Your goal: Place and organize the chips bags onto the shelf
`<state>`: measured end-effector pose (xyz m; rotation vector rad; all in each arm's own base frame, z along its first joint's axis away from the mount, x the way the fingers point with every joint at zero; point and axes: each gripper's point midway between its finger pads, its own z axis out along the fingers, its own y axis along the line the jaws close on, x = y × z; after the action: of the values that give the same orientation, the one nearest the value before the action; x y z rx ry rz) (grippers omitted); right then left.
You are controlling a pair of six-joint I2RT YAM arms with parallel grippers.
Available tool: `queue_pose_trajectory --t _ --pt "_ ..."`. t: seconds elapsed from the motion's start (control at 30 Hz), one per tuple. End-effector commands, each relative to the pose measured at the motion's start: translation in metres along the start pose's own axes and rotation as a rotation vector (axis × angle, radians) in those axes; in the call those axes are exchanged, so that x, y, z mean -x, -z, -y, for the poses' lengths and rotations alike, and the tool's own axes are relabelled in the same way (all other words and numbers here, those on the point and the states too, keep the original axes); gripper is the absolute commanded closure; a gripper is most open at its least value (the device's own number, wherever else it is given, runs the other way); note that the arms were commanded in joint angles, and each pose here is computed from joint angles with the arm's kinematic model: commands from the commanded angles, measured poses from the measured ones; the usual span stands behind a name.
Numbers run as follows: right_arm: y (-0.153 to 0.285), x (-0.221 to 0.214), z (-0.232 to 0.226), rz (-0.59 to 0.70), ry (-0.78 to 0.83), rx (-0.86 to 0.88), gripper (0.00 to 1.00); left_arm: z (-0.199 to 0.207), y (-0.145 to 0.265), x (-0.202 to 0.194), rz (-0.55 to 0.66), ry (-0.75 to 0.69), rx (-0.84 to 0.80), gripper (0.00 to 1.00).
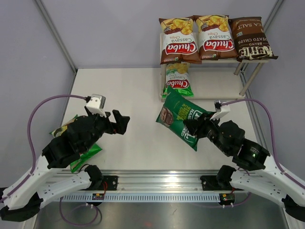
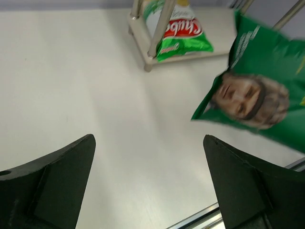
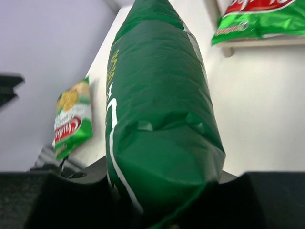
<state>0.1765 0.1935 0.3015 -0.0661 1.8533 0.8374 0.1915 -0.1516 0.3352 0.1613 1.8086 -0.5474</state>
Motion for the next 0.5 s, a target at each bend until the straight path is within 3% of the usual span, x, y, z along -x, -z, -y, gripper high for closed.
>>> queue_pose_trajectory --t 0.0,0.23,0.37,0.47 --pt "-0.006 0.071 0.002 0.321 -0.199 -0.076 0.87 -0.028 -0.003 -0.030 -0.097 -0.092 0.122 0.01" --pt "-0.022 0.095 0.048 0.517 -0.518 -0.131 0.89 -0.031 -0.003 -0.052 -0.133 -0.142 0.088 0.01" --pt "-0.012 0.120 0.069 0.679 -0.569 -0.137 0.88 -0.032 0.000 -0.057 -0.130 -0.152 0.072 0.01" --pt "-0.016 0.125 0.088 0.715 -0.582 -0.200 0.88 -0.029 0.002 -0.061 -0.125 -0.149 0.033 0.01"
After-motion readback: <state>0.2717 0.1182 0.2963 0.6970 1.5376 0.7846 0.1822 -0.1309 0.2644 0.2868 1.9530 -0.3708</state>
